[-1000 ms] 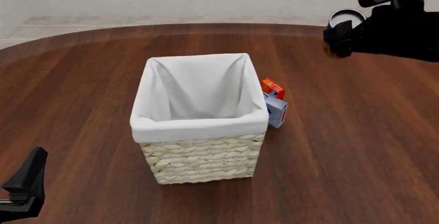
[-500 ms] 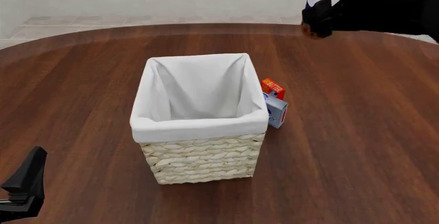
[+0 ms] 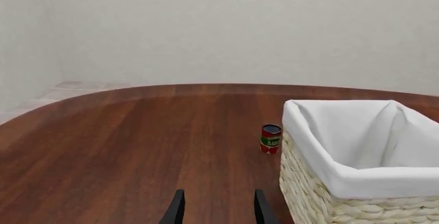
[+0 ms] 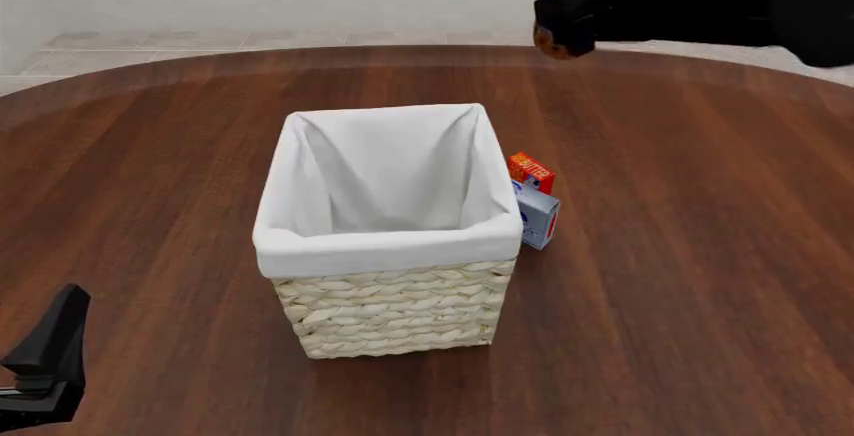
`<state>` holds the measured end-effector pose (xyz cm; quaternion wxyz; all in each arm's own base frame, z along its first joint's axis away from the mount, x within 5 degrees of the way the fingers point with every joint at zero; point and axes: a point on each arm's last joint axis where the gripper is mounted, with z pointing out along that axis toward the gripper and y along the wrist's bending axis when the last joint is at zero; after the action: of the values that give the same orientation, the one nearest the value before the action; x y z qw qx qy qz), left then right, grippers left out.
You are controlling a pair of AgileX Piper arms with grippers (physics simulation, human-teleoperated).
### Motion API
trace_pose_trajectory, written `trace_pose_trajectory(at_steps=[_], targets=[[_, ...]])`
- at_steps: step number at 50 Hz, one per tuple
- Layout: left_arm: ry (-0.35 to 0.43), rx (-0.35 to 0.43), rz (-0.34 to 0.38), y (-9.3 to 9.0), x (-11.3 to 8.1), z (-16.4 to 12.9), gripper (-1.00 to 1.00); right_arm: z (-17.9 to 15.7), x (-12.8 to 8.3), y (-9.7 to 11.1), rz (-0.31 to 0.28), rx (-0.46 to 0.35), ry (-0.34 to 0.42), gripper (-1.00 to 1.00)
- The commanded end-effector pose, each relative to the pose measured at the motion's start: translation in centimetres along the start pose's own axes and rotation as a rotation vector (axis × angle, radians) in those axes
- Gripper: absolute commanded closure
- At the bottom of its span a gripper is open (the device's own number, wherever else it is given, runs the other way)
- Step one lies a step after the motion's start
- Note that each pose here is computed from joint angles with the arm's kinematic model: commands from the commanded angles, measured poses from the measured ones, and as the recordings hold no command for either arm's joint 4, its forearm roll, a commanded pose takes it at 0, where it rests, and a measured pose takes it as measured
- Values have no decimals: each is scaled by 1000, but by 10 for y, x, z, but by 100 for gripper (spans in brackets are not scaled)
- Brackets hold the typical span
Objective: Pick up the alphabet soup and put it in the basket.
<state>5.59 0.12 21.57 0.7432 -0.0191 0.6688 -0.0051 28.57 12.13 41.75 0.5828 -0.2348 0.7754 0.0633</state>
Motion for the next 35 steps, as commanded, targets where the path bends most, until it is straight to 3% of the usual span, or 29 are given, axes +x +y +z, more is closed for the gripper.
trace_pose_trajectory(at_steps=[1, 13, 35], targets=[[-3, -1, 6, 0, 0, 0, -100, -4, -15, 17, 37, -51, -54, 100], [-3, -2, 8, 0, 0, 0, -100, -1, -21, 32, 49, -97, -75, 100], [-2, -1, 8, 0, 0, 0, -100, 24, -19, 70, 89, -199, -41, 100]])
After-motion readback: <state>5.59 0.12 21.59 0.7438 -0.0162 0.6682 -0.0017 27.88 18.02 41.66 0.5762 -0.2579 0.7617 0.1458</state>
